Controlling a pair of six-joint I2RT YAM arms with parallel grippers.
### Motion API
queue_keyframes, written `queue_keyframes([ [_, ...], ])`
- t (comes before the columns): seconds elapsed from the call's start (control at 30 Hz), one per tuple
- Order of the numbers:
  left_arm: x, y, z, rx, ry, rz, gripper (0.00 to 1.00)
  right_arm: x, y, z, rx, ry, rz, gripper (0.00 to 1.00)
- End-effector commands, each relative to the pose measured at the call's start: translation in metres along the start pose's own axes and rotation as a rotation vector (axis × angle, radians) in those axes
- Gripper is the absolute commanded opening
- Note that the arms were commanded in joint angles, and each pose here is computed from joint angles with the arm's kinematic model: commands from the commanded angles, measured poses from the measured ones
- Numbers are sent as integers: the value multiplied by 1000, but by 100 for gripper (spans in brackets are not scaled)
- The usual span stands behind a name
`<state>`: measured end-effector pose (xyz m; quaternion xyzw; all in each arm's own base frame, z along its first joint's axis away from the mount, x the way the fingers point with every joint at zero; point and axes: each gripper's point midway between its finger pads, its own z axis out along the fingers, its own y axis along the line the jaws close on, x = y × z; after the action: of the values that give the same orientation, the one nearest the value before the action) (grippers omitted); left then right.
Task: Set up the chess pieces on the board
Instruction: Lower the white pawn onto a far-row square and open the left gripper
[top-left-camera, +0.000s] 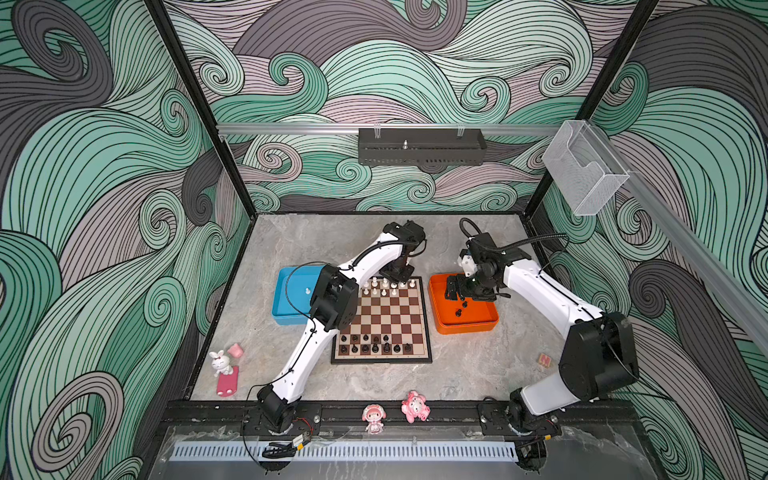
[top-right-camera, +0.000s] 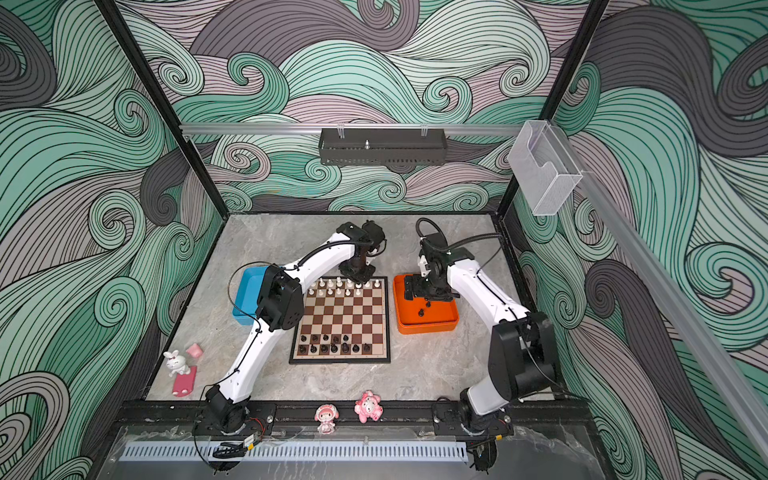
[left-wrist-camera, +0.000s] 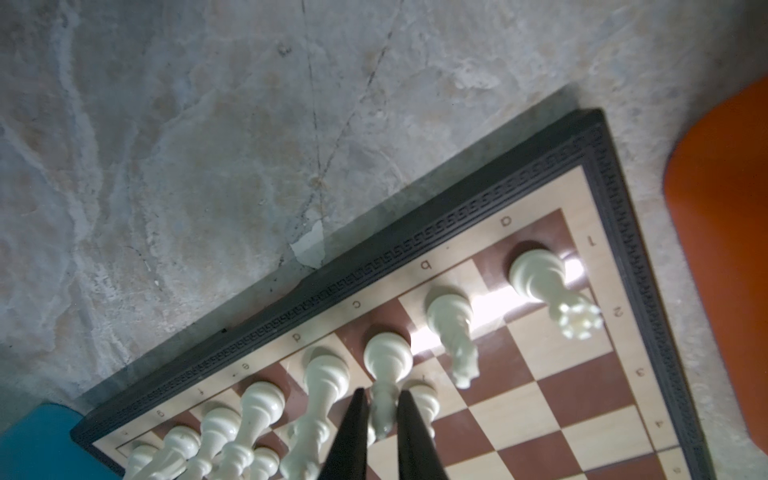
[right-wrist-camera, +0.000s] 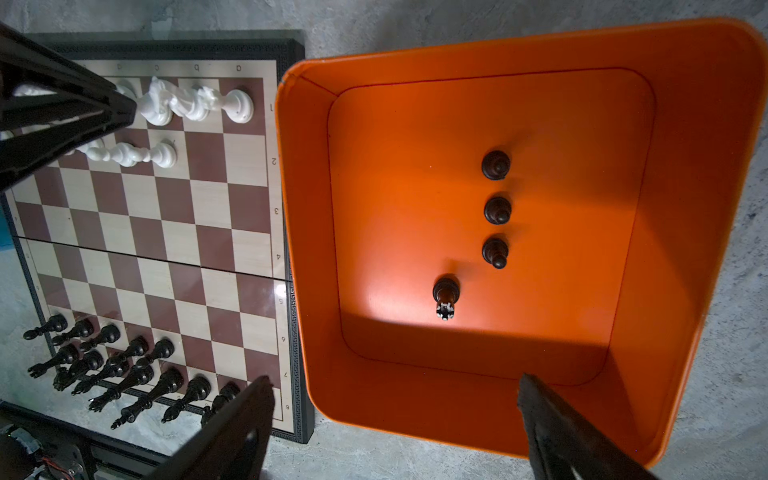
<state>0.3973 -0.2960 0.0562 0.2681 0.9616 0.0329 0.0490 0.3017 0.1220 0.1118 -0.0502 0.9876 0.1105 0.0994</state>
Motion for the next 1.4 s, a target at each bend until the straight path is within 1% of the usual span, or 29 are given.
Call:
queue_keyframes([
  [0.0,-2,6,2,-16,5,-18,15,3,-2,4,-3,23,5,92],
  [0.17,-2,5,2,-14,5,-17,15,3,-2,5,-3,26,5,92],
  [0.53,-3,4,2,-3,2,-23,19,4,-3,6,-3,28,7,92],
  [0.93,-5,0,2,19,-5,-32,15,4,-3,6,-3,25,5,92],
  [1.37,-6,1,2,15,-8,-30,16,4,-3,5,-2,24,6,92],
])
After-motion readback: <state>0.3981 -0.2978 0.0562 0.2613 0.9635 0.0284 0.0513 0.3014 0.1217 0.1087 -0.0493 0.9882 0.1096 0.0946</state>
